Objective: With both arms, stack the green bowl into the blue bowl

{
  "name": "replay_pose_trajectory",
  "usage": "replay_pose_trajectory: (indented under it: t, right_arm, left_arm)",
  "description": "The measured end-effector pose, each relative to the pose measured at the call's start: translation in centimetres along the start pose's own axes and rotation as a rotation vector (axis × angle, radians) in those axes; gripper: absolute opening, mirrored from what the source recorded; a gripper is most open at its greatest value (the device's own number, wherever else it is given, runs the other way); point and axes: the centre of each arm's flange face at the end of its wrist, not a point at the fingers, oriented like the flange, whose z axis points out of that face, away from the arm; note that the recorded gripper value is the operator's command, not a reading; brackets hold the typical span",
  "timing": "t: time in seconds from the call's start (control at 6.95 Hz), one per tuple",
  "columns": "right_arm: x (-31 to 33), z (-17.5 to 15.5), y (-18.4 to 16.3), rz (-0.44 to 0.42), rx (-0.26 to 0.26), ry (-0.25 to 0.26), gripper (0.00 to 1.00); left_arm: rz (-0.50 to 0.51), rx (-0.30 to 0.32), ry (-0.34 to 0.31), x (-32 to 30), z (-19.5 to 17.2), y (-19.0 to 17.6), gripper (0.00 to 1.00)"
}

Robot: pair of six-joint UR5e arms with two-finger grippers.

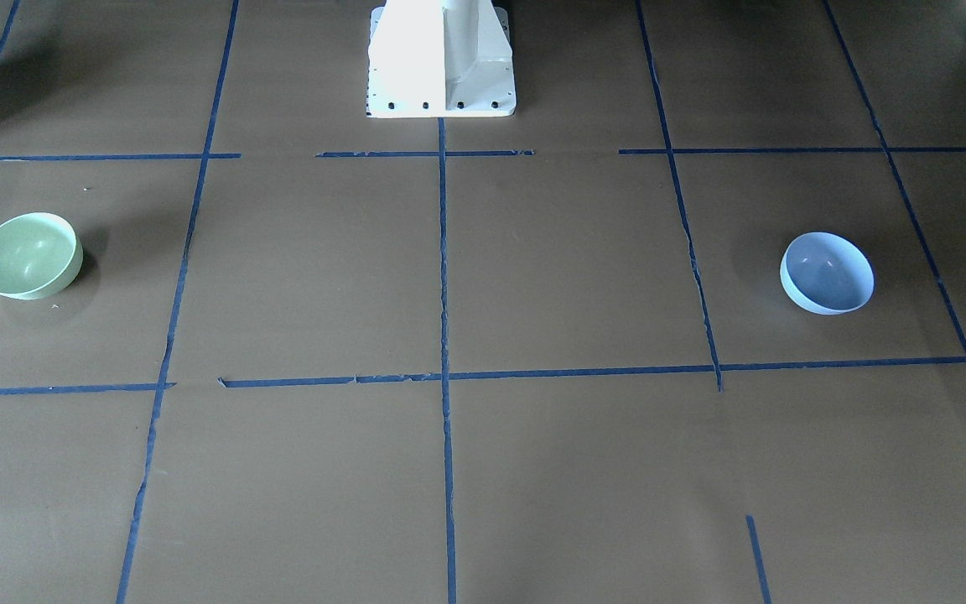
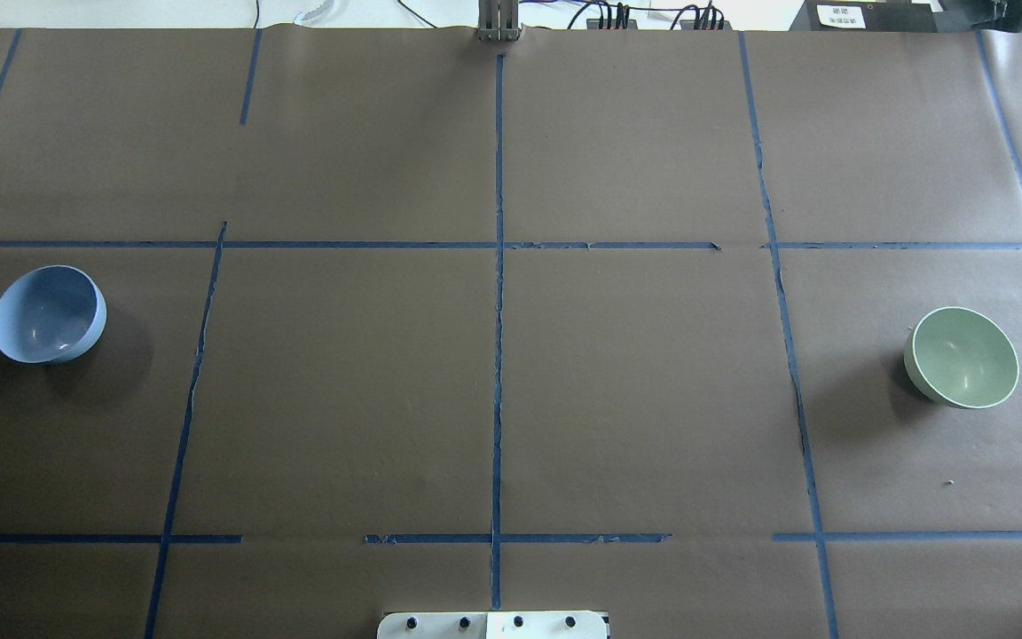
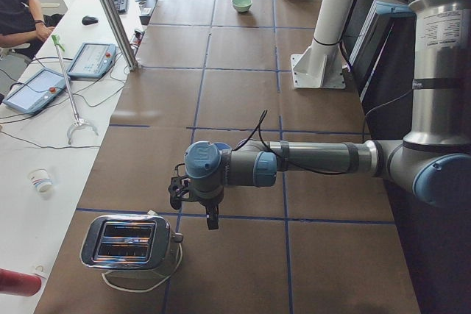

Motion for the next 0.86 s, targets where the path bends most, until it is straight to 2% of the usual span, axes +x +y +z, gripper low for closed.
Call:
replay_pose_trajectory:
  t: [0.29,0.86]
  right_arm:
    - [0.0,0.0,0.0,-0.001,0.001,0.001,1.00]
    - [-0.1,-0.1,-0.1,-0.003,0.003,0.001,1.00]
  left_arm:
    - [-0.011,0.002,0.060,2.6,2.9,0.0,1.00]
    - [-0.035,-0.009,0.126,12.0,11.0,1.8,1.00]
